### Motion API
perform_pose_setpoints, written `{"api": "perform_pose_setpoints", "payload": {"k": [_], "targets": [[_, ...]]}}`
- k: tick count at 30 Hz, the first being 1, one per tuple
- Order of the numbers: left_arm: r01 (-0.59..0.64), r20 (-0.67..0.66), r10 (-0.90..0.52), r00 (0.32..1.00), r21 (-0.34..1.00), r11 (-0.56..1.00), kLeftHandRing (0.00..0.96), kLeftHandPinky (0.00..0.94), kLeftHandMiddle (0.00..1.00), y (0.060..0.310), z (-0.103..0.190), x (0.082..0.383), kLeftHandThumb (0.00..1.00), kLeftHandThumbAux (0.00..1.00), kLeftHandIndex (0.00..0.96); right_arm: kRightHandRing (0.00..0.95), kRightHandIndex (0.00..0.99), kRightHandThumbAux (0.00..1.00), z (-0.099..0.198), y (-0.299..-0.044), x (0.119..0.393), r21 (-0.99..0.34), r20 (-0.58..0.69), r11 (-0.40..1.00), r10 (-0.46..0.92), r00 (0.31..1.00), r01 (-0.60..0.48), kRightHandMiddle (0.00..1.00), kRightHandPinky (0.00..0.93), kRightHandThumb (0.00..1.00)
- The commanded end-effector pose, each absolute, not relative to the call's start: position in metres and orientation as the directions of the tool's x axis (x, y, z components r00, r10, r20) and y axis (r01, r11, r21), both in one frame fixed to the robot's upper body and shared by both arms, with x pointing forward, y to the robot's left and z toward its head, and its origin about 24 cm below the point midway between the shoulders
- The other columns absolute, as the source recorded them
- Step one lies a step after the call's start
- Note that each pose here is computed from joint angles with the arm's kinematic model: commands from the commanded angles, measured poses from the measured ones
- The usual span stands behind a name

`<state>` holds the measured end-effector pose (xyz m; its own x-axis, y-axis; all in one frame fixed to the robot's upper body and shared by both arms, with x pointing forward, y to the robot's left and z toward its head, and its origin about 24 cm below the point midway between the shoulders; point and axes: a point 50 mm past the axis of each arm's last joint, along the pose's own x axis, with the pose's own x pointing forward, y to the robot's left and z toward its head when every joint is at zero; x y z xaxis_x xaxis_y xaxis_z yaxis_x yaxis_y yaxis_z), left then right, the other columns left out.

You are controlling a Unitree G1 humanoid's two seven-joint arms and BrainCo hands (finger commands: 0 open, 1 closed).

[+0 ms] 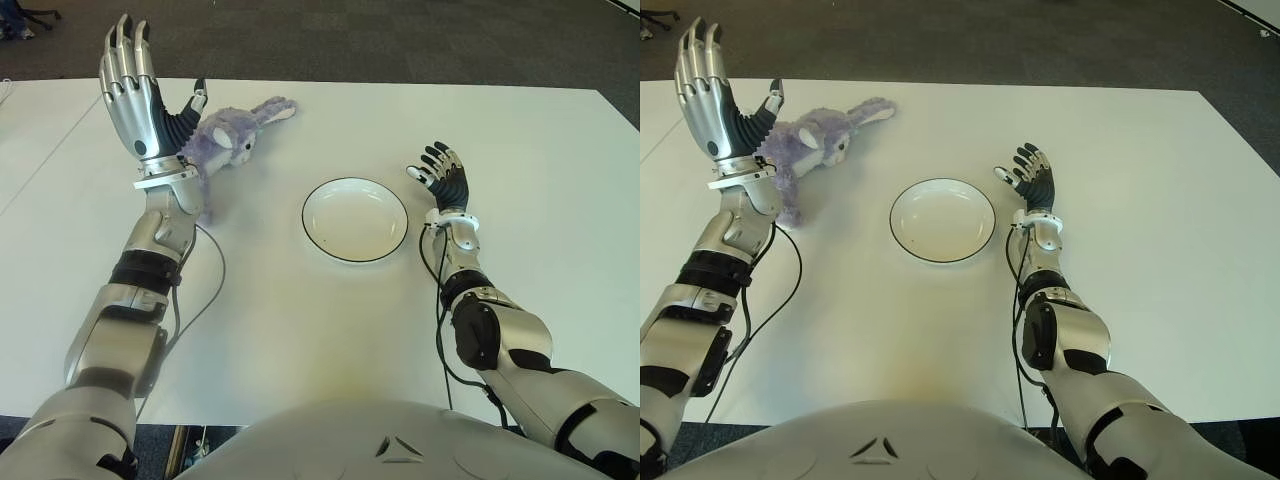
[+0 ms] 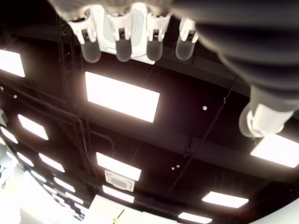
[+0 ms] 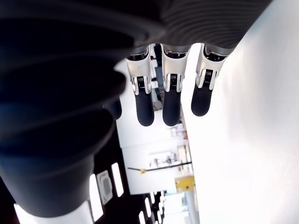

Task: Put the doll into the plate.

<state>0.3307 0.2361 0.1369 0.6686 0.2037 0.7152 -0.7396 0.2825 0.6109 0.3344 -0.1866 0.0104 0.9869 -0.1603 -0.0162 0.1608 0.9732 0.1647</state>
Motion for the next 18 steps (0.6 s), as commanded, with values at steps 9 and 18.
{"api": "perform_pose_setpoints", "payload": {"k": [9, 18], "targets": [[-0.535, 0.531, 0.075, 0.844, 0.823, 0.190, 0.016, 0.000, 0.010, 0.267, 0.149, 0.344, 0.237, 0.492, 0.000, 0.196, 0.181, 0.904, -0.088, -0.172, 0.256, 0.151, -0.468, 0.956, -0.155, 0.870, 0.252, 0.211, 0.200, 0.000], [-0.420, 0.416, 0.061, 0.907, 0.899, 0.122, 0.019, 0.000, 0.000, 0.280, 0.147, 0.355, 0.178, 0.498, 0.000, 0.187, 0.172, 0.907, -0.087, -0.172, 0.256, 0.143, -0.467, 0.959, -0.152, 0.871, 0.244, 0.206, 0.195, 0.009]]}}
